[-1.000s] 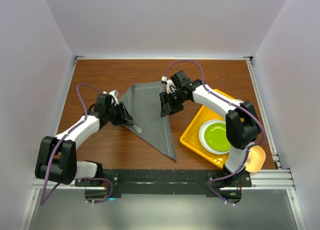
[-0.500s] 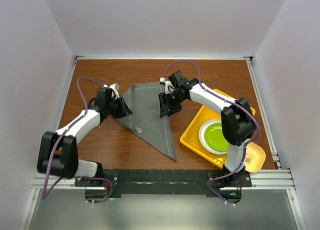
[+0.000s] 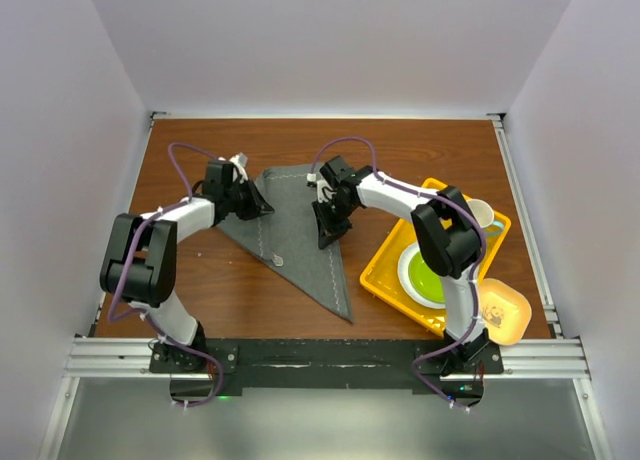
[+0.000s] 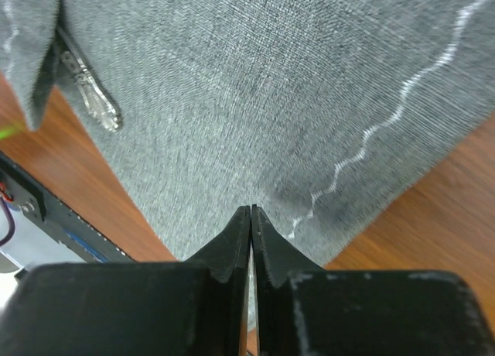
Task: Fold the napkin, place the utensils inside, and roll it up
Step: Fold the napkin
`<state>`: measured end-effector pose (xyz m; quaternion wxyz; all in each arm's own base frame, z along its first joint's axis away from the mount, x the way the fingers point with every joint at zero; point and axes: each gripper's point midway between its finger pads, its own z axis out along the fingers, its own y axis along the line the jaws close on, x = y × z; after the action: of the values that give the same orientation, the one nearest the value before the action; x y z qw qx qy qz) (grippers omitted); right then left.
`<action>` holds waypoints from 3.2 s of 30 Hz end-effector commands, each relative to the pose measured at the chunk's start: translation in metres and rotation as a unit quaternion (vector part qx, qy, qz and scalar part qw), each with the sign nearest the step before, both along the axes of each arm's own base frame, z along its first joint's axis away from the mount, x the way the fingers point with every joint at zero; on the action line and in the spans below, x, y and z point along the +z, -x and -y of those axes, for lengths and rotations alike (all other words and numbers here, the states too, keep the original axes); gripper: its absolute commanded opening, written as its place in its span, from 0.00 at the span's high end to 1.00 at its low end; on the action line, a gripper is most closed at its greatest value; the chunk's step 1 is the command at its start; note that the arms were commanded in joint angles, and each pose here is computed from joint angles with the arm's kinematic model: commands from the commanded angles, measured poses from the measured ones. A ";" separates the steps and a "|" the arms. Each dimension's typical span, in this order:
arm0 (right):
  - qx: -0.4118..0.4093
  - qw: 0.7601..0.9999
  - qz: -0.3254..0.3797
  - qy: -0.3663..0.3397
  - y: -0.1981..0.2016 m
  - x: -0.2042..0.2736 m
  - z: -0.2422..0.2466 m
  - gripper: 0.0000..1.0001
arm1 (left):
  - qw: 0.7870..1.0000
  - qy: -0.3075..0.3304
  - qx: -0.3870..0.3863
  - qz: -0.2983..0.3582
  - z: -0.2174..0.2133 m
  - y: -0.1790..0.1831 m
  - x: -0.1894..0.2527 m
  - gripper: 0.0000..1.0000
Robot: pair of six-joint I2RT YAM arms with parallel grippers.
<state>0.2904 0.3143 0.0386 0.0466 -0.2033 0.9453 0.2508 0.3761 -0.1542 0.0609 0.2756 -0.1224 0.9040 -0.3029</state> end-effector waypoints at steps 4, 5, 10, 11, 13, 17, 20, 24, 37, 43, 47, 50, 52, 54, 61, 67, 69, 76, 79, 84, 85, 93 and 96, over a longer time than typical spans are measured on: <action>-0.003 1.000 0.007 -0.014 -0.007 0.009 -0.015 0.99 | 0.999 -0.005 0.009 0.045 -0.003 -0.050 0.015 0.94; -0.003 1.000 0.006 -0.013 -0.007 0.008 -0.015 0.99 | 0.999 -0.003 0.011 0.049 -0.005 -0.055 0.018 0.95; -0.004 1.000 -0.006 -0.003 -0.003 -0.001 -0.014 1.00 | 0.999 0.004 0.023 0.043 -0.018 -0.078 0.013 0.98; -0.005 1.000 -0.003 0.000 -0.004 -0.003 -0.014 1.00 | 1.000 0.003 0.018 0.025 -0.017 -0.075 0.005 0.98; -0.006 1.000 -0.002 0.003 -0.003 -0.004 -0.015 1.00 | 1.000 0.001 0.013 0.008 -0.015 -0.075 -0.009 0.98; -0.007 1.000 -0.007 0.006 -0.003 -0.009 -0.018 1.00 | 1.000 0.011 -0.001 -0.012 -0.010 -0.072 -0.027 0.98; -0.003 1.000 -0.008 0.010 -0.003 -0.014 -0.023 1.00 | 1.000 -0.008 0.004 -0.020 -0.019 -0.073 -0.038 0.98; 0.004 1.000 -0.006 0.016 -0.003 -0.020 -0.031 0.99 | 0.999 -0.029 0.020 -0.034 -0.038 -0.076 -0.048 0.99; 0.023 0.996 0.050 0.068 -0.028 0.024 -0.030 0.88 | 0.999 -0.043 0.009 0.016 -0.058 -0.092 0.014 0.71; -0.053 0.994 0.071 0.061 -0.042 0.066 0.040 0.71 | 0.988 -0.103 -0.082 0.079 0.005 -0.028 0.070 0.52; -0.094 0.987 0.112 0.073 -0.049 0.095 0.084 0.62 | 0.963 -0.137 -0.201 0.116 0.059 0.075 0.068 0.49; -0.143 0.977 0.142 0.062 -0.058 0.121 0.107 0.53 | 0.938 -0.150 -0.267 0.164 0.087 0.135 0.069 0.49; -0.179 0.970 0.157 0.048 -0.065 0.140 0.124 0.52 | 0.928 -0.152 -0.285 0.186 0.098 0.156 0.072 0.48; -0.204 0.965 0.163 0.032 -0.070 0.151 0.137 0.51 | 0.913 -0.153 -0.318 0.207 0.114 0.185 0.071 0.45; -0.202 0.959 0.198 0.016 -0.069 0.170 0.152 0.45 | 0.857 -0.230 -0.412 0.206 0.150 0.257 0.025 0.44; -0.192 0.962 0.195 0.007 -0.059 0.167 0.154 0.36 | 0.832 -0.273 -0.430 0.220 0.155 0.270 0.004 0.55; -0.190 0.962 0.197 0.004 -0.055 0.168 0.154 0.35 | 0.828 -0.283 -0.435 0.213 0.154 0.271 -0.005 0.53; -0.186 0.965 0.186 0.003 -0.048 0.161 0.154 0.34 | 0.829 -0.293 -0.428 0.212 0.165 0.266 -0.018 0.51; -0.183 0.967 0.180 -0.002 -0.047 0.158 0.151 0.34 | 0.824 -0.303 -0.432 0.207 0.168 0.264 -0.027 0.51; -0.179 0.969 0.172 -0.007 -0.046 0.154 0.149 0.34 | 0.828 -0.313 -0.423 0.194 0.163 0.264 -0.041 0.54; -0.177 0.969 0.172 -0.008 -0.045 0.154 0.148 0.35 | 0.828 -0.315 -0.420 0.195 0.163 0.263 -0.042 0.58; -0.163 0.974 0.158 -0.011 -0.043 0.145 0.145 0.31 | 0.856 -0.302 -0.365 0.208 0.160 0.240 -0.010 1.00; -0.159 0.975 0.156 -0.017 -0.042 0.144 0.142 0.32 | 0.881 -0.275 -0.329 0.202 0.149 0.223 0.011 1.00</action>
<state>0.3325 0.1669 0.1816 0.2312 -0.0707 0.9483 0.2055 0.1250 -0.3020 0.0264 0.3146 0.4019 0.8547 -0.0947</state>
